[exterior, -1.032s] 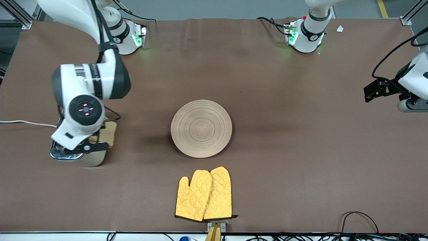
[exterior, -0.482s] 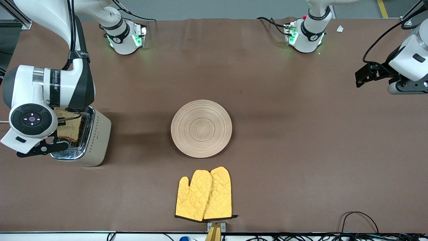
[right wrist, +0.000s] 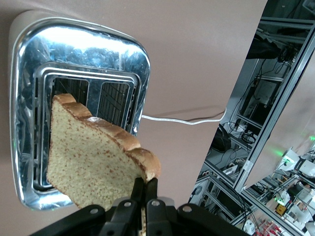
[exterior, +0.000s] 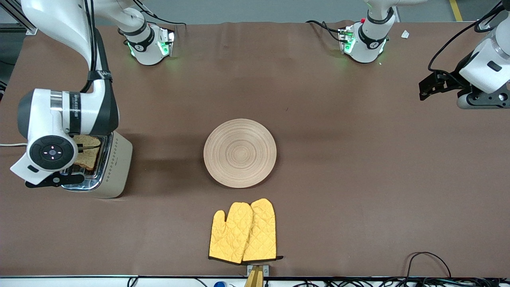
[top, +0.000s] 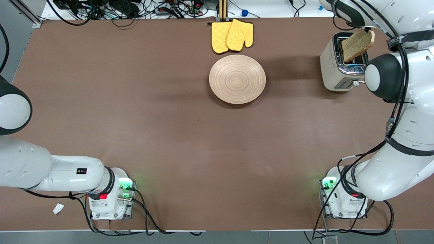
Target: Move plate and put bread in toaster
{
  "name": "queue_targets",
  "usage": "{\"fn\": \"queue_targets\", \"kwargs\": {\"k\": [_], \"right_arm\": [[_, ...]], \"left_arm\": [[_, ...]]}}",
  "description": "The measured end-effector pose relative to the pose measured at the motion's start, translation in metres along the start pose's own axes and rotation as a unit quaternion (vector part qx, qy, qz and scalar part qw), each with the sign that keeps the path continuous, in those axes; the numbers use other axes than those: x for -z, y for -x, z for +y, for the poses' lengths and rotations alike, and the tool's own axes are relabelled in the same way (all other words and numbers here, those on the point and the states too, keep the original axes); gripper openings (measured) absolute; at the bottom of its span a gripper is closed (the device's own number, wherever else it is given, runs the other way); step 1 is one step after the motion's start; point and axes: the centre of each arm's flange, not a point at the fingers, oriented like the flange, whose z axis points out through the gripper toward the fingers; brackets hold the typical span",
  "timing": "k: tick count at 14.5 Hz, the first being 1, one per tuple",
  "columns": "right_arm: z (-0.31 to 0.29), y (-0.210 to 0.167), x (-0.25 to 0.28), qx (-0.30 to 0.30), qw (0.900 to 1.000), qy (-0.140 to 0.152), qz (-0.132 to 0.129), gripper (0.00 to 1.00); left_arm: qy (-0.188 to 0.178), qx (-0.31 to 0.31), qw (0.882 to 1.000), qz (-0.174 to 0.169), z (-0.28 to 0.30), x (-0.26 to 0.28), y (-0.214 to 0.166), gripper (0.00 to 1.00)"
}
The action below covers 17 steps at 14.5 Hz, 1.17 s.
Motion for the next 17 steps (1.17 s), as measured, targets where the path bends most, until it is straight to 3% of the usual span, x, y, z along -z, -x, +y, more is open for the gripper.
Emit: {"fn": "queue_targets", "kwargs": {"k": [5,7,10,14,15,17], "right_arm": [[-0.02,-0.012,-0.027,-0.03,1.0,0.002,-0.001,0.08],[-0.023,-0.011,-0.028,-0.033,0.999,-0.015,-0.002,0.22],[-0.013,-0.003,-0.015,-0.048,0.995,-0.082,0.009,0.52],[0.047,0.036,0.014,-0.087,0.978,-0.183,0.045,0.95],[0.063,0.048,0.02,-0.092,0.973,-0.206,0.054,1.0],[0.092,0.073,0.024,-0.1,0.959,-0.255,0.068,1.0]], "left_arm": [[0.0,0.001,1.0,-0.005,-0.001,-0.004,-0.001,1.0],[0.0,0.002,1.0,-0.006,-0.003,-0.006,-0.002,1.0],[0.0,0.004,1.0,-0.006,-0.004,-0.006,-0.003,1.0],[0.0,0.004,1.0,-0.006,-0.005,-0.006,-0.003,1.0],[0.0,0.005,1.0,-0.006,-0.005,-0.006,-0.003,1.0],[0.0,0.007,1.0,-0.006,-0.007,-0.006,-0.003,1.0]]}}
